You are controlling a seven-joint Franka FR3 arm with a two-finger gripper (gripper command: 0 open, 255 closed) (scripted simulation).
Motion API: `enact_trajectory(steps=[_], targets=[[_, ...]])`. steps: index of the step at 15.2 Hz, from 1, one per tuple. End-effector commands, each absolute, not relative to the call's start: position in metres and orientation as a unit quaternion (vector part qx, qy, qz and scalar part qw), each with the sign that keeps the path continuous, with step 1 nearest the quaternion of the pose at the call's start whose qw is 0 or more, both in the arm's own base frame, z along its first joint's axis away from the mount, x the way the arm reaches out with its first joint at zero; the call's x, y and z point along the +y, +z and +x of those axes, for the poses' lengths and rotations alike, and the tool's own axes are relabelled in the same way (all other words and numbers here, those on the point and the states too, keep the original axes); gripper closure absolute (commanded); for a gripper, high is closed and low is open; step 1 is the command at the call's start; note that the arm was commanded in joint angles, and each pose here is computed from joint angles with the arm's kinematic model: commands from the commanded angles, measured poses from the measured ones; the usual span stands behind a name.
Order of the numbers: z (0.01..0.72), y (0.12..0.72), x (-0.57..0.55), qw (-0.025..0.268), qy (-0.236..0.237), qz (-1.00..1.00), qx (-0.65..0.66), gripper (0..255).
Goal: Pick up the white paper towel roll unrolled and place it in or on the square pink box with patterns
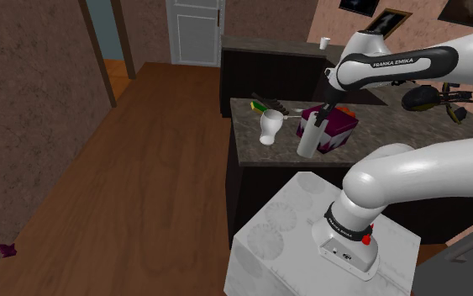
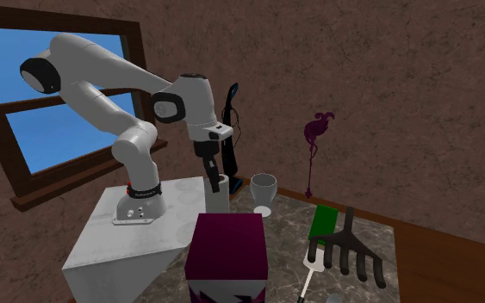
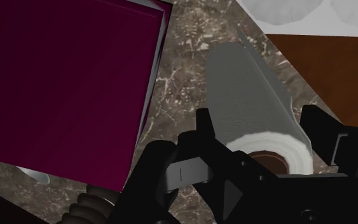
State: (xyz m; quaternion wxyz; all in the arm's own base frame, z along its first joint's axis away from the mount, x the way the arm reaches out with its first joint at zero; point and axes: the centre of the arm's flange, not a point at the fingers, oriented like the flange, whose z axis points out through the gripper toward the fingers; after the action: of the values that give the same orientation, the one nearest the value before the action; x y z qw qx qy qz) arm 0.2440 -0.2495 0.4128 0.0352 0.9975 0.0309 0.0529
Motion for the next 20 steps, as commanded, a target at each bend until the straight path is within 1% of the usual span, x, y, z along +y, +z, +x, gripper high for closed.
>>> enact_trajectory(steps=[1, 20], targets=[[0.244, 0.413, -0.250, 0.036, 0.053, 0.998, 0.031, 255], [0.244, 0.513, -0.250, 0.036, 0.053, 0.998, 0.031, 255]])
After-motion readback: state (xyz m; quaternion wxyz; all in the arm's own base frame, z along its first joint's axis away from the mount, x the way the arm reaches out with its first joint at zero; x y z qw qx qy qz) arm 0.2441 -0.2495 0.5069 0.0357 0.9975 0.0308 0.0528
